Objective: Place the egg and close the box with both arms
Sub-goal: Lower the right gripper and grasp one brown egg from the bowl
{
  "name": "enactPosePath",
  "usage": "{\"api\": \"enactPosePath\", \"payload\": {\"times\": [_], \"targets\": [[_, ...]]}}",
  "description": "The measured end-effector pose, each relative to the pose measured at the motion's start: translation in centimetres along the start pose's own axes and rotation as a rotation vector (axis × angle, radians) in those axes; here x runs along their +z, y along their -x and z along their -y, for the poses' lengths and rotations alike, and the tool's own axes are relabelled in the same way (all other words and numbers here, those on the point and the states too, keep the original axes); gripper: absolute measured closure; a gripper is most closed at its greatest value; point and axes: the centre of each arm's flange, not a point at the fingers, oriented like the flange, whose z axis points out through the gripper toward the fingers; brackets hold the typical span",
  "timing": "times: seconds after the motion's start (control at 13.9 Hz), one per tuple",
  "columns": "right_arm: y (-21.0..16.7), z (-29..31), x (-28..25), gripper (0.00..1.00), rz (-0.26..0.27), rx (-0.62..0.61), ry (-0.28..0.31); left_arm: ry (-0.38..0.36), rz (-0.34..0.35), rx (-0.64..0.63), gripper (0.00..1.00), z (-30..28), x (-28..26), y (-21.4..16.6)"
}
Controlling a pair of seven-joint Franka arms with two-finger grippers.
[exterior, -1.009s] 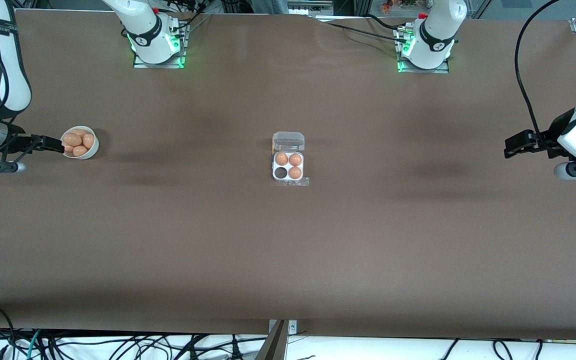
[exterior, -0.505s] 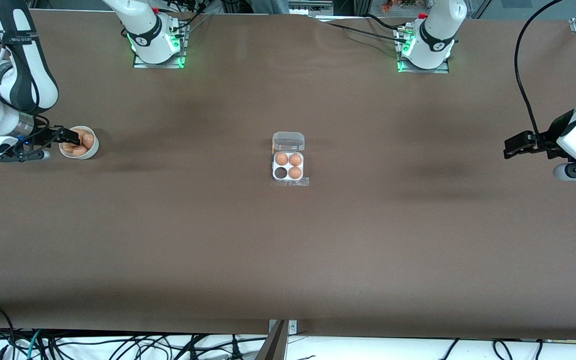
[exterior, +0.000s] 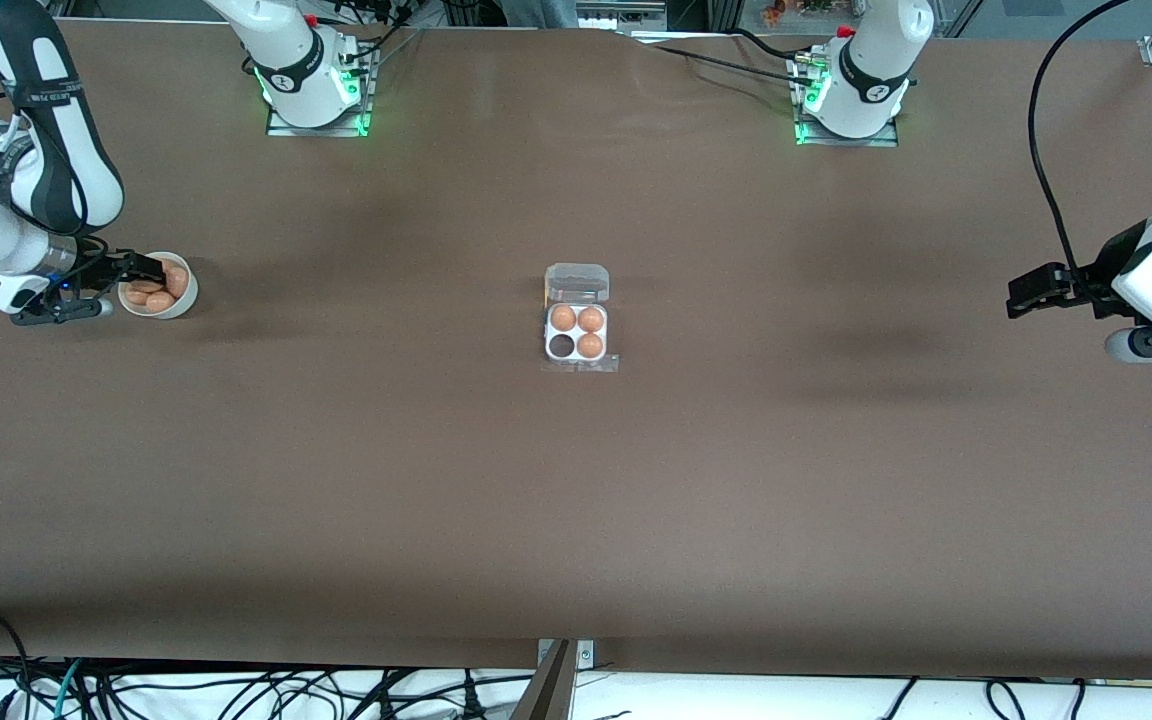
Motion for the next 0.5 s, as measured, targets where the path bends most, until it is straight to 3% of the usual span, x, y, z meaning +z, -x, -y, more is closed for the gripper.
{"api": "enactPosePath", "payload": {"times": [0.22,0.43,0.5], "targets": [[0.07,-0.08,0.36,0.04,0.007,0.001,-0.002,0.000,0.001,0.000,0.00,0.00,0.05,-0.03],[0.11,-0.10,0.83,0.31,0.017,0.001,-0.004,0.000,0.001,0.000,0.00,0.00,0.08,-0.04],[0.12,-0.09,0.88,0.32,0.018,0.000,-0.005,0.000,0.002,0.000,0.00,0.00,0.09,-0.05]]}}
